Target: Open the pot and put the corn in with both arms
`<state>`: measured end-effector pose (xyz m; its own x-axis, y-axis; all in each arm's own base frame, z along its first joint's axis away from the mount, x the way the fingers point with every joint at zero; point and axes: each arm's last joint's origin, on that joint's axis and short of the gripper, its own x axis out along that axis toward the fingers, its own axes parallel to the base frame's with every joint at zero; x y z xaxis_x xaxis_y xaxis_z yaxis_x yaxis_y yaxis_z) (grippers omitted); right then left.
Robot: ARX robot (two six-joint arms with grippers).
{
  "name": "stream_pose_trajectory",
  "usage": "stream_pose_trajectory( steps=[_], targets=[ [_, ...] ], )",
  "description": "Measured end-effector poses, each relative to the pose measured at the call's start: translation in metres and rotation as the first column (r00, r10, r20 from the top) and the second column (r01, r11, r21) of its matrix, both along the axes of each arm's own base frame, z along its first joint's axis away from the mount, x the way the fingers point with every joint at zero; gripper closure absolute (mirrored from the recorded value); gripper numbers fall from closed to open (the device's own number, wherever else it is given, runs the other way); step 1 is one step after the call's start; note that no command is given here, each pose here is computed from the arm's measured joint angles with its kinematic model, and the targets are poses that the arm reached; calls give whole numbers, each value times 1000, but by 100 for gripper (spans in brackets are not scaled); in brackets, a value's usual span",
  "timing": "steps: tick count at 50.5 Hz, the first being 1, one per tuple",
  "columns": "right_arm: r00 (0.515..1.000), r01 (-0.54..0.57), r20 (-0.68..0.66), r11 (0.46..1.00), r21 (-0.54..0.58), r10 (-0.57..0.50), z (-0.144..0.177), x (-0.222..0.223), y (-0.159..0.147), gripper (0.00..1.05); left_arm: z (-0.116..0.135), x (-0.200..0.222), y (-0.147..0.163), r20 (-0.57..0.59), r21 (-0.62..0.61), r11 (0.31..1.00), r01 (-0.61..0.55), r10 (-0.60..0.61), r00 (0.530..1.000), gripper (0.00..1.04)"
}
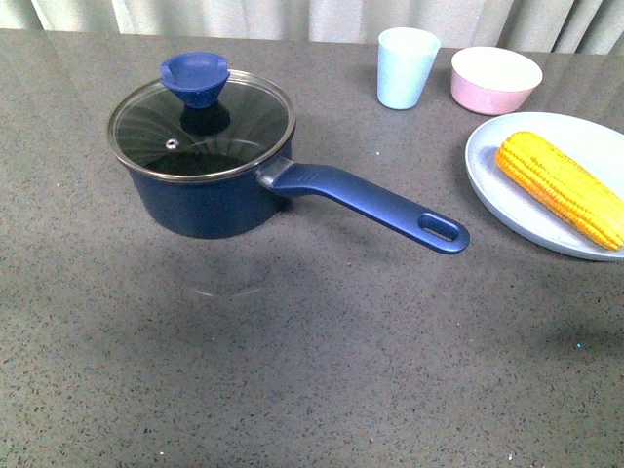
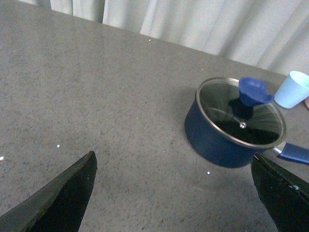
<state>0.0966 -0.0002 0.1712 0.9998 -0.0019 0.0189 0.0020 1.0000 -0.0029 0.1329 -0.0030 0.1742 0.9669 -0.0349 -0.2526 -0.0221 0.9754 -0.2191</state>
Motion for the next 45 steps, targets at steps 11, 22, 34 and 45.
stream_pose_trajectory(
  steps=[11, 22, 34, 45],
  targets=[
    [1000, 0, 0, 1000, 0, 0, 0, 0, 0, 9, 8, 61, -19, 51, -14, 999, 52, -52, 997, 9],
    [1000, 0, 0, 1000, 0, 0, 0, 0, 0, 9, -1, 114, -41, 46, -21, 994, 103, -102, 994, 9],
    [1000, 0, 0, 1000, 0, 0, 0, 0, 0, 9, -26, 170, -62, -25, -12, 991, 137, -137, 990, 9],
    [1000, 0, 0, 1000, 0, 0, 0, 0, 0, 9, -34, 200, -82, -30, 2, 984, 181, -180, 983, 9]
  ],
)
